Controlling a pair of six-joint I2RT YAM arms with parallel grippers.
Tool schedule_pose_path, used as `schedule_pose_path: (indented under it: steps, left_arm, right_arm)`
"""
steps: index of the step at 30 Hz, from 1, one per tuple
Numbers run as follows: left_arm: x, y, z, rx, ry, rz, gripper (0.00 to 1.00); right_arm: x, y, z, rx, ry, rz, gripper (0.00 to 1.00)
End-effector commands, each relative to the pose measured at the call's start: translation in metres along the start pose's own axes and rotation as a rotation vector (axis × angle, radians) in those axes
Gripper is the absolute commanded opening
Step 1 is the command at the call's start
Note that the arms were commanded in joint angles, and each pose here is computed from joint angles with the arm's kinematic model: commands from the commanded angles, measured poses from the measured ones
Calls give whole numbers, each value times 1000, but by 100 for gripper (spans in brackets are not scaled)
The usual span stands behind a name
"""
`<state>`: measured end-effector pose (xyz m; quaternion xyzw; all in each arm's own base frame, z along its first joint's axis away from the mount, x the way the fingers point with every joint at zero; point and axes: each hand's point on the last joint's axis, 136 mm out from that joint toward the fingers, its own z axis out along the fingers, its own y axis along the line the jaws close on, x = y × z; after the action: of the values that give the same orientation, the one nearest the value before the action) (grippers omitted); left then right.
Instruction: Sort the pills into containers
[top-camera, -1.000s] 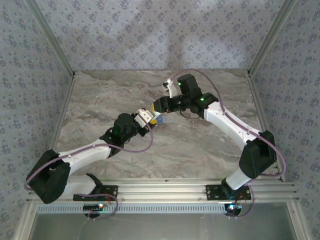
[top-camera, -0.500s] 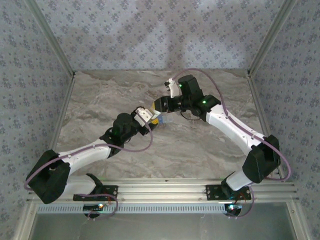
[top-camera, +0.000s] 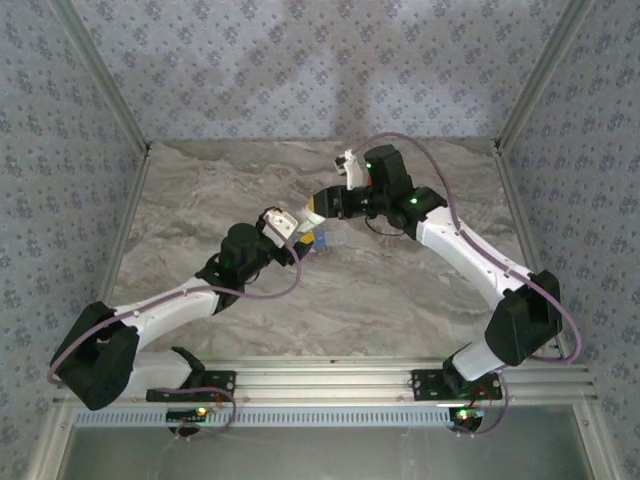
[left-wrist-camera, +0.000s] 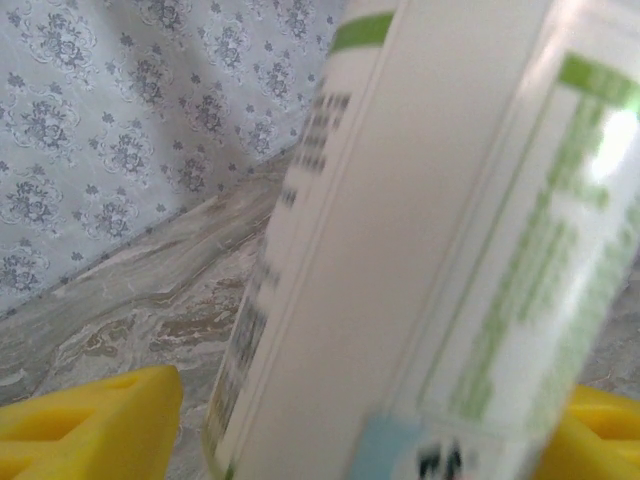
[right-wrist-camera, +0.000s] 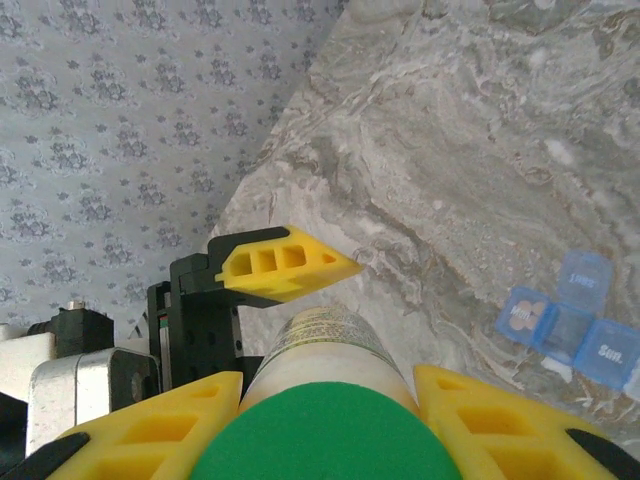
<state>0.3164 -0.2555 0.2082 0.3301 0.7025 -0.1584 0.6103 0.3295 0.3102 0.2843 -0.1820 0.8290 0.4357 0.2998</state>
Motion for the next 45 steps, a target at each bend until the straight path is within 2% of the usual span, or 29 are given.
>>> schedule_pose_path:
  steps: [1,5,6,7,8,17,24,28,36,45]
  left_arm:
    - [-18,2,-4,13,-53,-20,78]
    - [-19,-1,-7,54,-55,-20,82]
    - [-20,-6,-8,88,-56,-19,86]
    - [-21,-11,-10,123,-61,-21,98]
    - [-22,-15,-11,152,-64,-23,99]
    - [-32,-56,-19,451,-71,-48,99]
    - [-40,-68,-27,537,-98,-47,96]
    - [-44,-74,-30,583,-107,-53,90]
    - [-49,-80,-37,630,-119,-43,86]
    - [-53,-90,-42,711,-123,-53,85]
  right_arm:
    - [-14,19,-20,-66,-49,-81,1]
    - [-16,19,-29,-63,-37,-144,1]
    - [-17,19,-32,-69,-34,-174,1]
    - [-16,18,-35,-75,-26,-204,0]
    - [-17,18,-37,-84,-25,-225,0]
    - [0,46,-47,-304,29,-500,0]
    - [21,69,-58,-442,76,-649,0]
    - [32,71,-60,-445,121,-684,0]
    - [45,75,-63,-432,177,-740,0]
    - [54,73,-56,-382,246,-778,0]
